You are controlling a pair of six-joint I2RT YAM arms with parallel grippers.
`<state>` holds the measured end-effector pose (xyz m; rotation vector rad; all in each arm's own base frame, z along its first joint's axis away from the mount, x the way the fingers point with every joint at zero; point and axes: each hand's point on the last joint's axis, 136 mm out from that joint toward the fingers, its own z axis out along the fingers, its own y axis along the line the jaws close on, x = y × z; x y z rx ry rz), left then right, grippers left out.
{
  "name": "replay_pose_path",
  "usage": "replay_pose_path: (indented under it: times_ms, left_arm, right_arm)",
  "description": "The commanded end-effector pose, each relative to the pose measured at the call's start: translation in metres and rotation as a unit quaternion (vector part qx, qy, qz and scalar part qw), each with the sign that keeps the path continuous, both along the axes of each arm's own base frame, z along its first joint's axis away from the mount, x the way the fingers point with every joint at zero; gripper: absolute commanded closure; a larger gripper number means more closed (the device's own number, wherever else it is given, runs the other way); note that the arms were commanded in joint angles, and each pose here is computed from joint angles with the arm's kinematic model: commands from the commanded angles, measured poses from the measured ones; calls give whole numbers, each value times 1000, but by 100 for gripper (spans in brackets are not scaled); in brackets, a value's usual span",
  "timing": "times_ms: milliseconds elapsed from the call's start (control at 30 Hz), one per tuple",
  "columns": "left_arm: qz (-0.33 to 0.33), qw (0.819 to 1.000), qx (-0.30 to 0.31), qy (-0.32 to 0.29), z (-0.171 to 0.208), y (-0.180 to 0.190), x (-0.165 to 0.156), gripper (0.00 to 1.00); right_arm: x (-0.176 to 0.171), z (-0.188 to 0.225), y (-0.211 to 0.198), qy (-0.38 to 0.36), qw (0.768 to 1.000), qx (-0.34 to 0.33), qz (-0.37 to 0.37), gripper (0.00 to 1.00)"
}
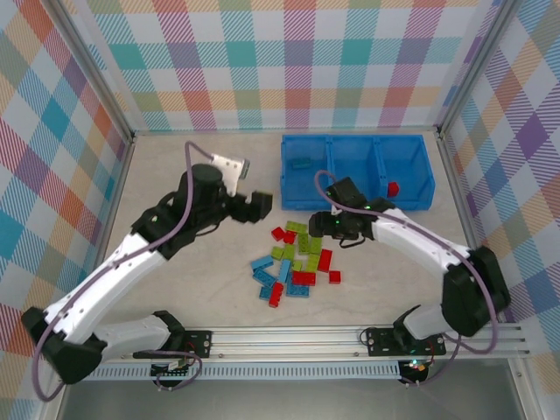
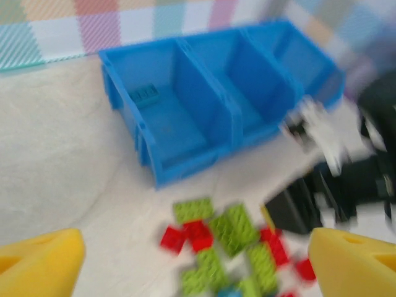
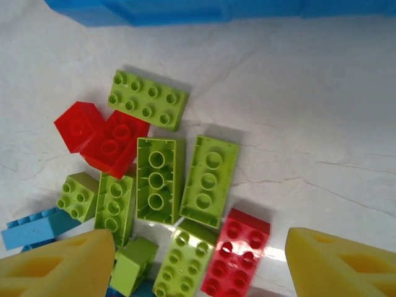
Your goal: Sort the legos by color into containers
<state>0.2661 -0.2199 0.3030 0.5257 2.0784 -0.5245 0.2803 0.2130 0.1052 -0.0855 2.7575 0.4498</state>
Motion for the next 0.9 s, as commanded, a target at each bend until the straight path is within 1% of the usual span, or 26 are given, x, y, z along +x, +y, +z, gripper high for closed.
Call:
replay_pose_path:
  times_ms: [0,67,100,133,200,300,367,467,567,800,867]
  left_arm:
    - [-181,979,91,15,-50,-4,-58,0]
    - [-237,966,101,24,-63,-1,-83,0]
    - [-259,959,108,28,-71,1,-93,0]
    - [-267,956,116,26,-77,4,-98,0]
    - [-258,956,135,20,-87,11,-96,0]
    - [-244,958,151,4,-91,15,-89,0]
    - [-245,956,160,1,-92,16,-86,0]
    - [-237,955,180,-3,-100,20,-81,0]
    - [-229,953,196,5,-110,24,-79,0]
    - [-223,956,193,-3,-107,26,-78,0]
    - [-220,956,194,-5,-108,27,-78,0]
  right_arm:
    - [4,-6,28,18,999,16,23,32]
    - [6,-20,37,32,999,12,30,39]
    - [6,-26,40,39,999,9,33,42]
    - [8,-33,43,46,998,6,35,47]
    - [8,-42,47,56,998,-4,39,51]
    - [7,-51,51,64,997,-21,47,52]
    - [5,-56,54,67,996,-30,54,58]
    - [2,-63,54,71,995,-45,57,58]
    - [0,-66,56,71,994,-54,62,56]
    - [-3,-81,53,83,988,-107,77,54]
    - [-5,-86,52,86,985,-124,82,55]
